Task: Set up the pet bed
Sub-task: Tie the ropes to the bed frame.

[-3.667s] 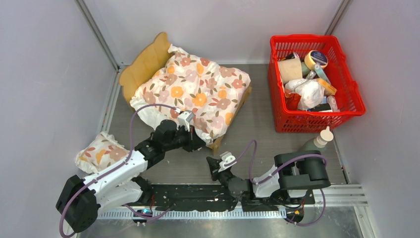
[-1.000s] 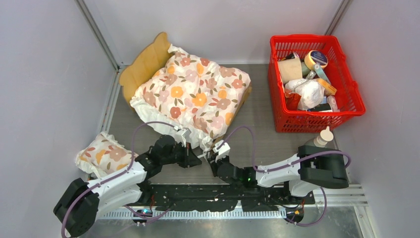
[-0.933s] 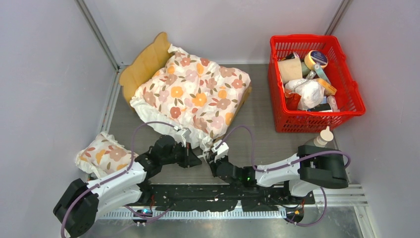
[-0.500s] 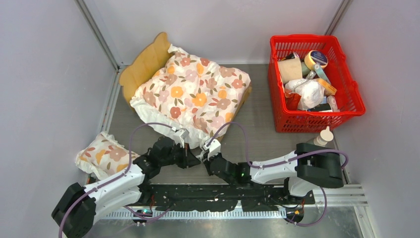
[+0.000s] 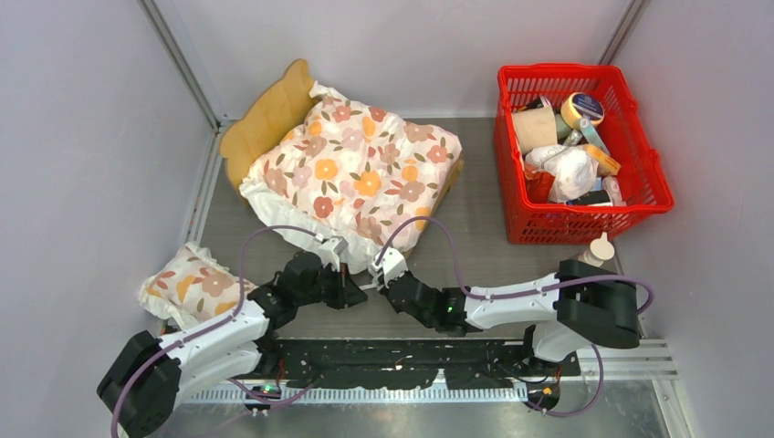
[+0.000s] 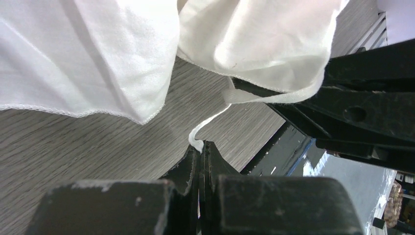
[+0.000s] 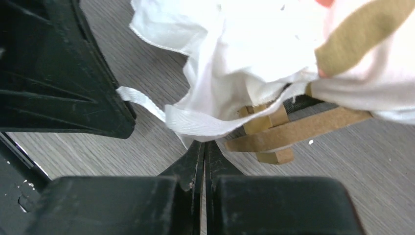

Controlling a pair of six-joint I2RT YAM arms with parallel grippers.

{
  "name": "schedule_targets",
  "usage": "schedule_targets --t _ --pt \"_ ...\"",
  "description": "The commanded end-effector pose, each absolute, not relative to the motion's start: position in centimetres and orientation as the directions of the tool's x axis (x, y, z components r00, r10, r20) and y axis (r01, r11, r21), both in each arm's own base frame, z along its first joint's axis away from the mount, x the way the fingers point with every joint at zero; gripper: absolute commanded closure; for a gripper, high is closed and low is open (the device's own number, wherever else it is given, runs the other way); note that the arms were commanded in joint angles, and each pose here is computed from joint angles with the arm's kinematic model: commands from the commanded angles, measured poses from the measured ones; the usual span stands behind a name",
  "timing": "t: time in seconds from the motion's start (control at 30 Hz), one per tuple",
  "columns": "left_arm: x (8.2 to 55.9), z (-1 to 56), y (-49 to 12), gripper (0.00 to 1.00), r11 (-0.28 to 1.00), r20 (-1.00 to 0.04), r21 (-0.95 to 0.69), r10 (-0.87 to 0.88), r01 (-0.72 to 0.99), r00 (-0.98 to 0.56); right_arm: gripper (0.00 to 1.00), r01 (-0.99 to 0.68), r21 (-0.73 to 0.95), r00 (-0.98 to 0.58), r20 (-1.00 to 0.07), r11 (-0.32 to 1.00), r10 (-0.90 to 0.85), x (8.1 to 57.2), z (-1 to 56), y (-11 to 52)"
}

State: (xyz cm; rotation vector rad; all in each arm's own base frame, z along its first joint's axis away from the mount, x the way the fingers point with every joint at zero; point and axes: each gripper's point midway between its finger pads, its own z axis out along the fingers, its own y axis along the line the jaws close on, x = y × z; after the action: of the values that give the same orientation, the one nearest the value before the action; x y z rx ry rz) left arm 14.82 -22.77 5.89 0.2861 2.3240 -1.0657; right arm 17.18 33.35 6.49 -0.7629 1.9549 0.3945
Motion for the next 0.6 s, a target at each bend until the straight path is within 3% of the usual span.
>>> schedule_targets --t 0.0,0.57 --pt "15.9 7.3 -23.6 1.00 0.641 -0.611 -0.632 -0.067 0.435 -0.789 0.95 -0.703 -0.070 -0.266 -0.896 0.707 -0.354 17.5 9.7 35.0" --pt "16.0 6.8 -23.6 1.00 0.645 -0.596 -0.645 -0.088 0.410 -0.798 0.95 -0.783 -0.139 -0.150 -0.904 0.607 -0.400 16.8 10.8 36.3"
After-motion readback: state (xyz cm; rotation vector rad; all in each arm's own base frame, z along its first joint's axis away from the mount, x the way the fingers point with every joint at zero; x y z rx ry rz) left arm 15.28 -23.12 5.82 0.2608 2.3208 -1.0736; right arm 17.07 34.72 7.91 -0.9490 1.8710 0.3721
